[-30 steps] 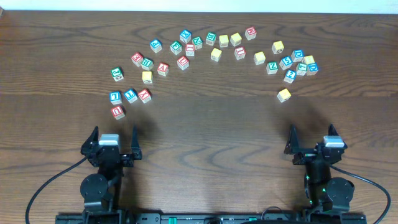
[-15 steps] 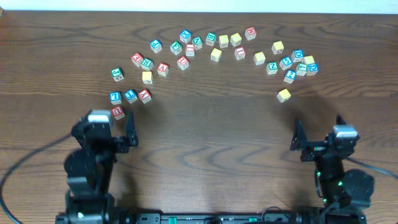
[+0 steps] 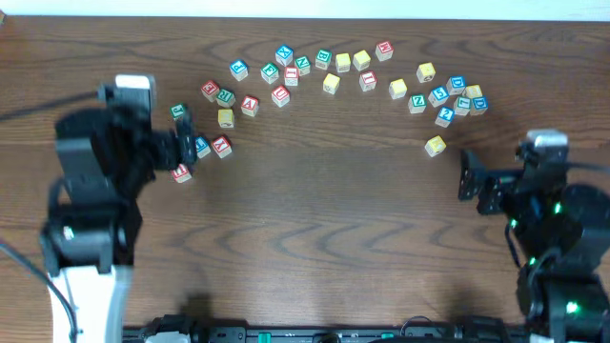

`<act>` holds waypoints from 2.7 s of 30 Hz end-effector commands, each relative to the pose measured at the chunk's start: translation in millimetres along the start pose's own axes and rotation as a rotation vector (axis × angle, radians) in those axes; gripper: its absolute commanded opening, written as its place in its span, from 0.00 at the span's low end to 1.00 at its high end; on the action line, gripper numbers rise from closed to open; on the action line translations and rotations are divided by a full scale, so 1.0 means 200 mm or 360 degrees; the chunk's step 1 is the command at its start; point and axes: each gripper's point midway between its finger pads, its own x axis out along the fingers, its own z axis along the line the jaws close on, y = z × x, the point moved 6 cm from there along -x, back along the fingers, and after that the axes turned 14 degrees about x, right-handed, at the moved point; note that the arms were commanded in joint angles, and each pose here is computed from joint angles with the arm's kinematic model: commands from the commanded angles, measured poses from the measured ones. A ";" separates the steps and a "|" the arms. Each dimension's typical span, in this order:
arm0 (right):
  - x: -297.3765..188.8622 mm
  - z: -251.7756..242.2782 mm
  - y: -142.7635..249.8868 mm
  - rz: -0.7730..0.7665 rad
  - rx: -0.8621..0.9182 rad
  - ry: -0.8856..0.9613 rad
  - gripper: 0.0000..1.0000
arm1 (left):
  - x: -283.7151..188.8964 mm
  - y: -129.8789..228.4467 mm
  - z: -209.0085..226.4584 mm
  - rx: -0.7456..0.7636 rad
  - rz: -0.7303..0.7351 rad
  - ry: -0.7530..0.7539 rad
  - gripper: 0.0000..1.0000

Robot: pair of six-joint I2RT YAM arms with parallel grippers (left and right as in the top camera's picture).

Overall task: Spell out AI2
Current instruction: 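Raise both arms and move the left gripper toward the red A block, then lower the left gripper over the red A block and close on it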

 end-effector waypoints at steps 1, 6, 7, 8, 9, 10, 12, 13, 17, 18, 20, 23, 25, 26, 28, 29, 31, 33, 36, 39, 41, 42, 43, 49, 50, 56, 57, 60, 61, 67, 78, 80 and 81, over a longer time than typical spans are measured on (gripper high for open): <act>0.01 0.04 -0.09 0.0062 -0.0018 -0.0036 0.99 | 0.04 -0.15 0.00 0.0108 0.0040 0.0077 0.98; 0.04 0.06 -0.18 0.0277 0.0008 0.0007 0.99 | 0.14 -0.25 -0.07 0.0189 0.0228 0.0222 0.98; 0.04 0.06 -0.20 0.0308 0.0014 0.0007 0.99 | 0.17 -0.26 -0.08 0.0193 0.0256 0.0240 0.97; 0.05 0.07 -0.21 0.0359 0.0026 0.0003 0.99 | 0.21 -0.27 -0.10 0.0202 0.0301 0.0271 0.98; 0.06 0.08 -0.23 0.0397 0.0034 -0.0005 0.99 | 0.24 -0.27 -0.11 0.0208 0.0334 0.0292 0.98; 0.08 0.08 -0.24 0.0434 0.0044 -0.0012 0.99 | 0.28 -0.27 -0.13 0.0215 0.0378 0.0317 0.98; 0.11 0.10 -0.25 0.0514 0.0066 -0.0034 0.99 | 0.36 -0.26 -0.17 0.0228 0.0481 0.0378 0.98; 0.13 0.11 -0.26 0.0552 0.0078 -0.0057 0.99 | 0.39 -0.25 -0.19 0.0235 0.0526 0.0409 0.98; 0.20 0.14 -0.25 0.0656 0.0128 -0.0187 0.99 | 0.52 -0.23 -0.36 0.0223 0.0567 0.0696 0.98; 0.22 0.15 -0.25 0.0665 0.0139 -0.0209 0.99 | 0.55 -0.22 -0.40 0.0222 0.0577 0.0752 0.98; 0.26 0.14 -0.24 0.0693 0.0148 -0.0204 0.99 | 0.60 -0.19 -0.46 0.0217 0.0629 0.0811 0.98; 0.29 0.14 -0.22 0.0729 0.0173 -0.0212 0.99 | 0.65 -0.12 -0.52 0.0129 0.0778 0.0836 0.98; 0.29 0.15 -0.21 0.0756 0.0204 -0.0253 0.99 | 0.68 -0.11 -0.54 0.0136 0.0792 0.0847 0.98; 0.29 0.16 -0.21 0.0766 0.0216 -0.0275 0.99 | 0.69 -0.10 -0.55 0.0137 0.0797 0.0851 0.98; 0.29 0.17 -0.20 0.0777 0.0225 -0.0310 0.99 | 0.70 -0.10 -0.55 0.0143 0.0794 0.0852 0.98; 0.29 0.17 -0.20 0.0777 0.0225 -0.0310 0.99 | 0.71 -0.10 -0.55 0.0146 0.0785 0.0844 0.98; 0.29 0.17 -0.20 0.0779 0.0224 -0.0308 0.99 | 0.73 -0.11 -0.53 0.0167 0.0775 0.0783 0.99; 0.29 0.17 -0.20 0.0779 0.0224 -0.0303 0.99 | 0.76 -0.10 -0.50 0.0221 0.0798 0.0649 0.95; 0.29 0.17 -0.20 0.0779 0.0224 -0.0302 0.96 | 0.82 -0.07 -0.49 0.0311 0.0858 0.0478 0.95; 0.29 0.17 -0.20 0.0785 0.0226 -0.0300 0.92 | 0.89 -0.03 -0.53 0.0359 0.0897 0.0429 0.90; 0.29 0.16 -0.19 0.0793 0.0228 -0.0292 0.90 | 0.96 0.00 -0.55 0.0347 0.0908 0.0426 0.82; 0.29 0.16 -0.19 0.0802 0.0230 -0.0288 0.89 | 0.99 0.01 -0.56 0.0327 0.0912 0.0422 0.80; 0.28 0.16 -0.18 0.0812 0.0233 -0.0280 0.89 | 1.03 0.03 -0.57 0.0304 0.0923 0.0415 0.78; 0.27 0.14 -0.16 0.0854 0.0241 -0.0234 0.90 | 1.21 0.13 -0.62 0.0303 0.0960 0.0421 0.72; 0.27 0.14 -0.16 0.0861 0.0244 -0.0231 0.90 | 1.23 0.14 -0.63 0.0304 0.0962 0.0419 0.72; 0.26 0.13 -0.14 0.0893 0.0251 -0.0209 0.90 | 1.37 0.19 -0.64 0.0315 0.0936 0.0366 0.72; 0.26 0.13 -0.13 0.0896 0.0250 -0.0195 0.90 | 1.39 0.21 -0.64 0.0321 0.0938 0.0341 0.72; 0.26 0.12 -0.13 0.0908 0.0247 -0.0157 0.90 | 1.44 0.22 -0.62 0.0323 0.0932 0.0246 0.72; 0.26 0.12 -0.12 0.0913 0.0248 -0.0156 0.90 | 1.46 0.23 -0.61 0.0328 0.0930 0.0226 0.72; 0.26 0.11 -0.12 0.0917 0.0247 -0.0147 0.90 | 1.55 0.27 -0.63 0.0325 0.0897 0.0205 0.72; 0.25 0.10 -0.12 0.0924 0.0244 -0.0123 0.91 | 1.63 0.36 -0.58 0.0298 0.0947 0.0187 0.72; 0.25 0.10 -0.12 0.0923 0.0244 -0.0121 0.91 | 1.64 0.39 -0.58 0.0298 0.0974 0.0189 0.71; 0.25 0.10 -0.12 0.0922 0.0243 -0.0117 0.91 | 1.65 0.41 -0.59 0.0300 0.0987 0.0192 0.72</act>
